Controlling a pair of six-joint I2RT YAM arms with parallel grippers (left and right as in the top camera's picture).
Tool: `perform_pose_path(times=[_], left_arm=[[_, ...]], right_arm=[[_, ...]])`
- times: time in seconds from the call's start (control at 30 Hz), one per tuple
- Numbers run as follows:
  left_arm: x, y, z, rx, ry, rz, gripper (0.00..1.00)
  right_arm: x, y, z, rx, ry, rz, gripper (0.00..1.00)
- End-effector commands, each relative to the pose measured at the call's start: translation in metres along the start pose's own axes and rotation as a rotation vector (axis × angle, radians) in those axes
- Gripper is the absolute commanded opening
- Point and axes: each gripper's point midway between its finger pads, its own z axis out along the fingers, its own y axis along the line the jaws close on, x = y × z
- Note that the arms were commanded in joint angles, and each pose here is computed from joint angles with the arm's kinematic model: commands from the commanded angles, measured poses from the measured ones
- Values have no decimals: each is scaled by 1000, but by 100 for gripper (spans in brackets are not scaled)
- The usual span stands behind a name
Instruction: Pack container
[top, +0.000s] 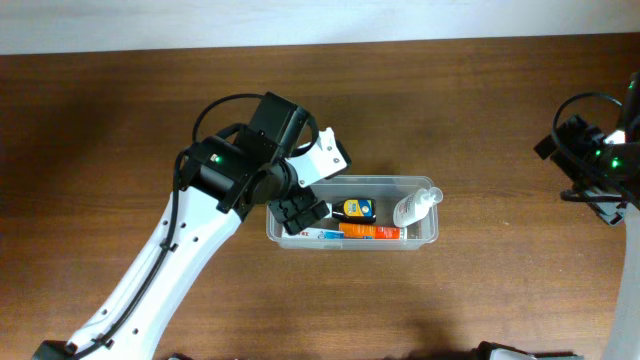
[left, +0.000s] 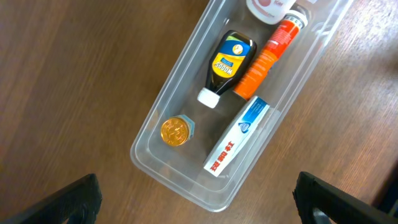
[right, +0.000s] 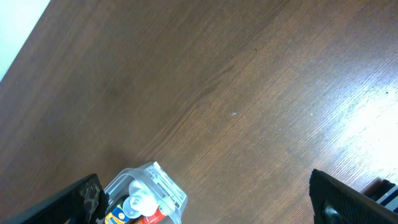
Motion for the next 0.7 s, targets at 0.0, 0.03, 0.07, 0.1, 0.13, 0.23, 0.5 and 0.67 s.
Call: perform_pose_path(times=[0.0,0.03,0.07,0.1,0.13,0.23,0.5,0.67], left_arm=[[-3,5,-11,-39,-17,-8,100],[-3,5,-11,-40,-18,-8,100],[-3,5,-11,-40,-18,-8,100],[-3,5,-11,-40,-18,-8,100],[-3,5,-11,-40,-18,-8,100],[-3,5,-17,-48,-31,-7,100],[19,1,-68,-108,-79,-36,100],[47,7,-110,-155,-164,-135,100]], right_arm=[[-2,0,-1,-2,-4,-5,98],[-2,0,-1,-2,-4,-5,99],[-2,0,-1,-2,-4,-5,98],[-2,-1,-1,-2,-4,-5,98],[-2,0,-1,-2,-4,-5,98],[-2,0,-1,-2,-4,-5,98],[-2,0,-1,-2,-4,-5,98],[-2,0,-1,-2,-4,-5,98]])
